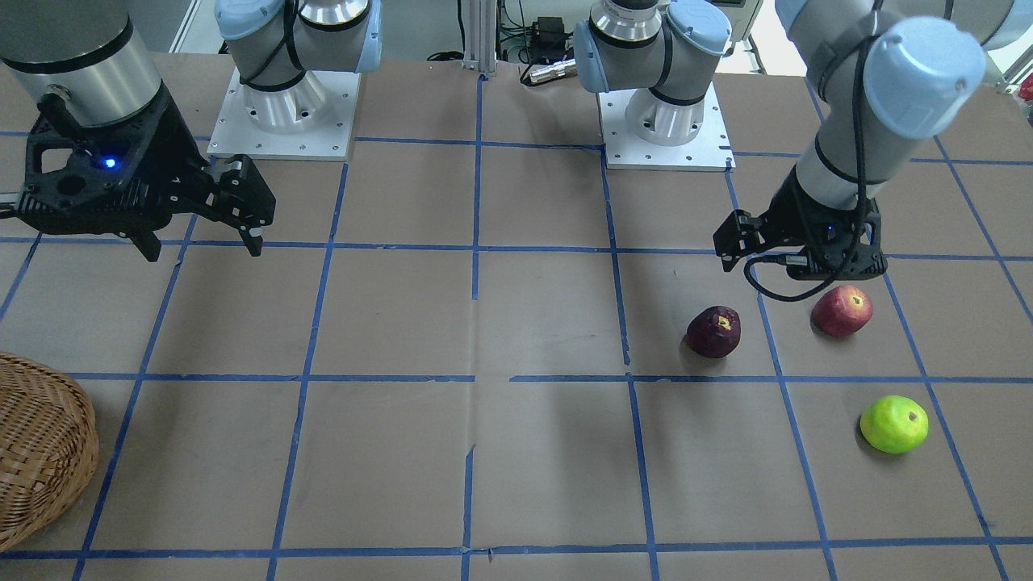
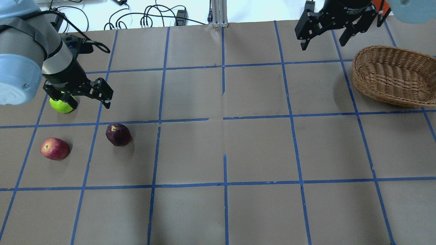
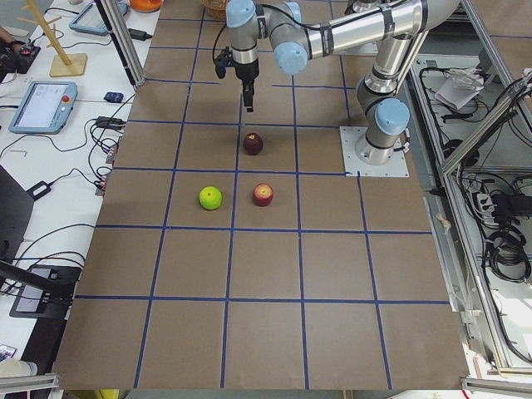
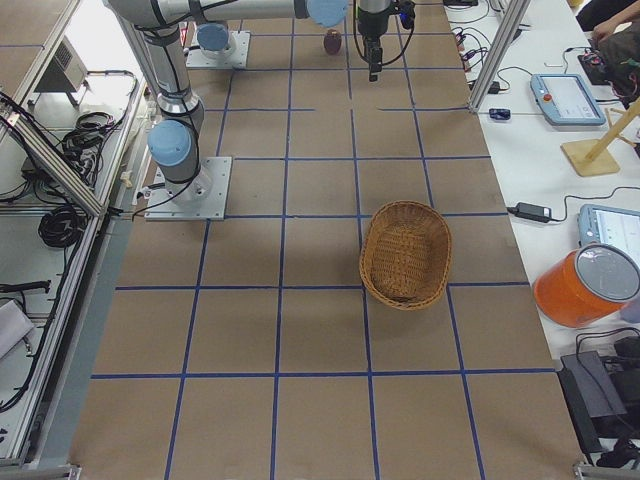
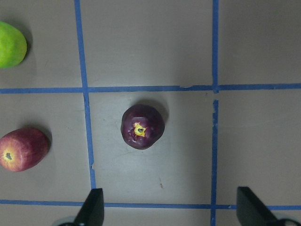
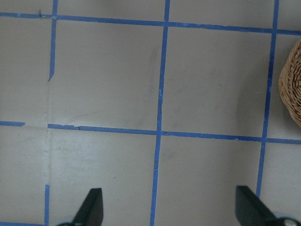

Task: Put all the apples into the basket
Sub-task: 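Lower the left gripper onto the dark purple apple and close it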

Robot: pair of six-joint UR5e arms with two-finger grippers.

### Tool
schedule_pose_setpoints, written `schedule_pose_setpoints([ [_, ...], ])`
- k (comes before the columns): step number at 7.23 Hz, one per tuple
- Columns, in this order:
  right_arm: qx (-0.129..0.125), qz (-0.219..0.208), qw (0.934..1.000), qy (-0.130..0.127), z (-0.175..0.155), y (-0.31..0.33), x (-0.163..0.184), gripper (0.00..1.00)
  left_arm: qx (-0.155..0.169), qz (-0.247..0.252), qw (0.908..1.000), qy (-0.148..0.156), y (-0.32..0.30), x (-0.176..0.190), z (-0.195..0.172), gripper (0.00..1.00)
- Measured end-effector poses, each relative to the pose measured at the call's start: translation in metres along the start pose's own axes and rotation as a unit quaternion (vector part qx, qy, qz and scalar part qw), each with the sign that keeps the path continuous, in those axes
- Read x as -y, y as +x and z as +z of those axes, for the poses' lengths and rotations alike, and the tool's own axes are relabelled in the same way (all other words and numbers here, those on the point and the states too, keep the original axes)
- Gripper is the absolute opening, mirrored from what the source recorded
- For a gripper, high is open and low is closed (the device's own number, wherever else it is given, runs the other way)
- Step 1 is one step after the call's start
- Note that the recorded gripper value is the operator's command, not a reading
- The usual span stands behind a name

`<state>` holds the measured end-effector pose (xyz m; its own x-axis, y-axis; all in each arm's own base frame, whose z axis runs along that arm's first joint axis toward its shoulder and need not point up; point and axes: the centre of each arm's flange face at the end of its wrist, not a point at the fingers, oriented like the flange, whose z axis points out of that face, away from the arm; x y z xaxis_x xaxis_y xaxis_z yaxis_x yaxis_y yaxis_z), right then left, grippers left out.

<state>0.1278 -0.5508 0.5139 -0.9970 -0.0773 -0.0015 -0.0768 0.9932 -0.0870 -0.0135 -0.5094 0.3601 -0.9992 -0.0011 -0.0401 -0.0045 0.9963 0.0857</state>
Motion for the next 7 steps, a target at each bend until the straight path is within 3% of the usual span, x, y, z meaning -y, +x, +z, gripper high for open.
schedule_pose_setpoints([
  [3, 0.001, 0.000, 1.0000, 0.000, 0.000, 0.000, 0.000, 1.00, -0.037, -0.002, 0.9992, -0.012, -0.003, 0.021, 0.111, 1.00],
  [6, 0.001, 0.001, 1.0000, 0.000, 0.001, 0.000, 0.000, 1.00, -0.015, 0.002, 0.9990, -0.043, -0.007, 0.031, 0.155, 1.00],
  [7, 0.002, 0.001, 1.0000, 0.000, 0.001, 0.000, 0.000, 1.00, -0.014, 0.002, 0.9986, -0.051, -0.007, 0.032, 0.162, 0.72],
])
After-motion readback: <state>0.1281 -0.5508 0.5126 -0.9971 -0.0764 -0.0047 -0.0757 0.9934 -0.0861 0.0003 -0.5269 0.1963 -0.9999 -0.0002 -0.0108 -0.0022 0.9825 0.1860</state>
